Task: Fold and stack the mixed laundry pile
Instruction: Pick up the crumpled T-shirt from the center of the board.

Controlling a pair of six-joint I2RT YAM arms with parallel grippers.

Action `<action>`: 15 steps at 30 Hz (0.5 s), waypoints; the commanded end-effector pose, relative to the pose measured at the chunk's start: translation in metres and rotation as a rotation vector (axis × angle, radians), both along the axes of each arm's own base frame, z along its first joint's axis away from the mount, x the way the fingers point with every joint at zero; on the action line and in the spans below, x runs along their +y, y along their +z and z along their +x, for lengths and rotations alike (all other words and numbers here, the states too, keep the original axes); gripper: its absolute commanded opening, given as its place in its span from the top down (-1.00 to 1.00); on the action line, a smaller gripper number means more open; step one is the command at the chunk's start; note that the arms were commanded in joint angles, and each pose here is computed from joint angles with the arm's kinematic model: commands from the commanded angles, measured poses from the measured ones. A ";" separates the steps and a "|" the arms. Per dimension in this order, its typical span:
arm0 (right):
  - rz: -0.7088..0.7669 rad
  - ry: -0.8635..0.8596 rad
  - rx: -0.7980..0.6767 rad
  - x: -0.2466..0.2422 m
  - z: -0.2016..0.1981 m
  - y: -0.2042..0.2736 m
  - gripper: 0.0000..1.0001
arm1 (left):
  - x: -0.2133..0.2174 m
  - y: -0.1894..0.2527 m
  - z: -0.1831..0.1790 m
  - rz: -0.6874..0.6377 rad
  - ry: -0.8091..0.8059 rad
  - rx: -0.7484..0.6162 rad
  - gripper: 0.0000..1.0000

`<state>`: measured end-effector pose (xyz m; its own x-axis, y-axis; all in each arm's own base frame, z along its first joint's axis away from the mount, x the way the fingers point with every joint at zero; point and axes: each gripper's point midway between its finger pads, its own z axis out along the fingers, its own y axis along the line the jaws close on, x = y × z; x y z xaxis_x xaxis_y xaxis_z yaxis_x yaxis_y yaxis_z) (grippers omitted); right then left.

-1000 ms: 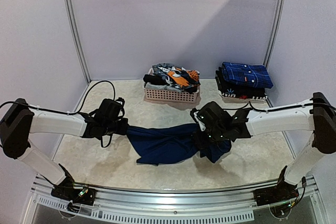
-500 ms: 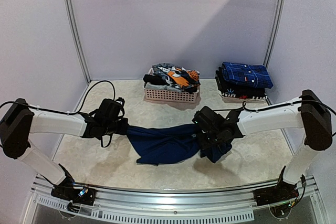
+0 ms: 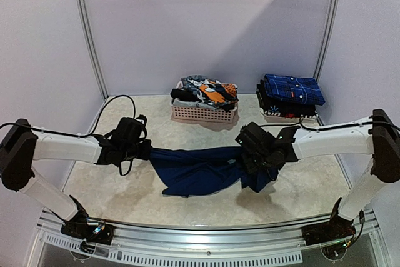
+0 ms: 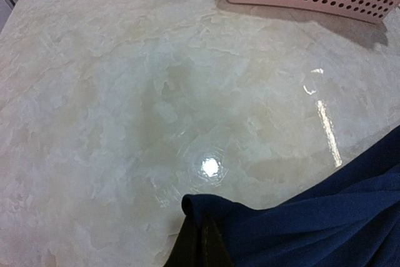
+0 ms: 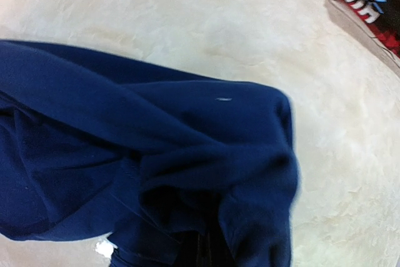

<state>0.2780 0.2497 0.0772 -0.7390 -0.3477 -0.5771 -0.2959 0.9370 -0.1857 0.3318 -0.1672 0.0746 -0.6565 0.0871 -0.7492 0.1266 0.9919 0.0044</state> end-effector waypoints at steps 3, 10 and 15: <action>0.082 -0.092 -0.069 -0.034 0.005 0.031 1.00 | 0.024 0.012 -0.006 0.031 0.063 -0.029 1.00; 0.184 -0.154 -0.116 -0.061 0.005 0.050 1.00 | 0.037 0.028 -0.012 0.038 0.095 -0.070 1.00; 0.249 -0.174 -0.126 -0.072 0.002 0.053 1.00 | 0.040 0.033 -0.014 0.037 0.106 -0.081 1.00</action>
<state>0.2804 0.1839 0.1262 -0.7029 -0.1239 -0.7004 -0.1412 0.9894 -0.0334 0.3216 -0.1434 0.1086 -0.5938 0.0546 -0.8028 0.0656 0.9977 0.0194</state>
